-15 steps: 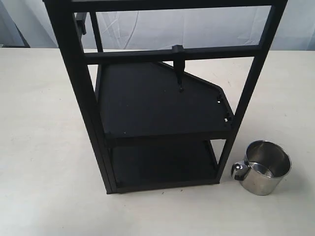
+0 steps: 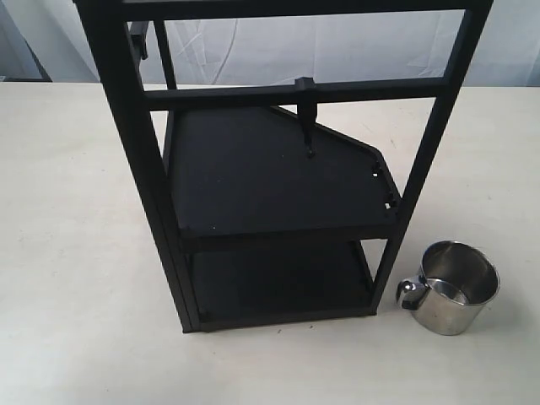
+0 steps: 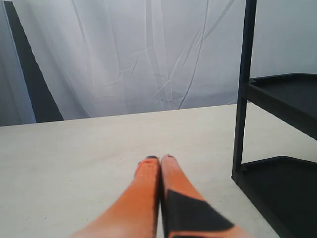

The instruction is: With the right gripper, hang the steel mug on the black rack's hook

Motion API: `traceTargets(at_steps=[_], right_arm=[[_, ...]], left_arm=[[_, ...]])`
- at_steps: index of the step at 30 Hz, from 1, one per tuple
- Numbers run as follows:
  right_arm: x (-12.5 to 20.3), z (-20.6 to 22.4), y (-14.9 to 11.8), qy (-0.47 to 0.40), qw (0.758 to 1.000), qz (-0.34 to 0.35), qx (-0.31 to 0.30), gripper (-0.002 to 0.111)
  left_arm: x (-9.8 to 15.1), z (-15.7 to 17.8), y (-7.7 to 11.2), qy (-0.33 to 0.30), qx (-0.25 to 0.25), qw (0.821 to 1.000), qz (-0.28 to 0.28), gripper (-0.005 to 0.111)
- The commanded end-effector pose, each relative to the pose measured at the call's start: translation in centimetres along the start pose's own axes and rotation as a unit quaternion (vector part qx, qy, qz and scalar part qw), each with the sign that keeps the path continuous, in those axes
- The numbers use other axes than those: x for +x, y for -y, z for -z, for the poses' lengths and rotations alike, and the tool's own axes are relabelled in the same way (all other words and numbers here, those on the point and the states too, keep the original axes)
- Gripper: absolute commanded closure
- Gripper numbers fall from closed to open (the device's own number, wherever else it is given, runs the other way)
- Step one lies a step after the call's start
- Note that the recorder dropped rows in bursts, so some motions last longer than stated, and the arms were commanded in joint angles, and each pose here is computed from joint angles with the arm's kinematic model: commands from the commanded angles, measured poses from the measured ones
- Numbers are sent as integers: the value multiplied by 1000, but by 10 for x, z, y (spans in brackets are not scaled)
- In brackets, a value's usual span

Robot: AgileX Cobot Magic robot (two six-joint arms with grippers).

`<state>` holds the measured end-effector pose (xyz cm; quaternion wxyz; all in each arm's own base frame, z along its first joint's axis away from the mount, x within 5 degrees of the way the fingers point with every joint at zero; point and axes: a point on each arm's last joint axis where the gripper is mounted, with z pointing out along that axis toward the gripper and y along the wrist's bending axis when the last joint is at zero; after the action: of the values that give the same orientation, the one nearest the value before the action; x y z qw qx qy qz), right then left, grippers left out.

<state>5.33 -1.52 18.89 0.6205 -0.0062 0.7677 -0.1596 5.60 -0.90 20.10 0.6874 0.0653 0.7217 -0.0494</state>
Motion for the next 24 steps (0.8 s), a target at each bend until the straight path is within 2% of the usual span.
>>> traceTargets(at_steps=[1,5,8,9,11,12,15,17,22,23,24], right_arm=[[-2,0,0,9,1000,7,2,108],[-2,0,0,9,1000,6,2,108],[-6,1,5,29,992,122,31,108],[-12,1,4,63,990,125,30,108],[-27,4,1,149,985,88,18,108],[-35,7,0,197,979,46,11,108],[-54,18,4,313,946,-78,-4,108],[-63,26,7,374,921,-106,-2,108],[-77,43,11,486,865,-121,-1,108],[-78,45,12,497,857,-135,-5,108],[-78,46,14,501,846,-183,-17,108]], left_arm=[[-1,0,0,5,2,1000,2,105],[-1,0,0,5,2,1000,2,105],[-1,0,0,5,2,1000,2,105],[-1,0,0,5,2,1000,2,105],[-1,0,0,5,2,1000,2,105],[-1,0,0,5,2,1000,2,105],[-1,0,0,5,2,1000,2,105],[-1,0,0,5,2,1000,2,105],[-1,0,0,5,2,1000,2,105],[-1,0,0,5,2,1000,2,105],[-1,0,0,5,2,1000,2,105]])
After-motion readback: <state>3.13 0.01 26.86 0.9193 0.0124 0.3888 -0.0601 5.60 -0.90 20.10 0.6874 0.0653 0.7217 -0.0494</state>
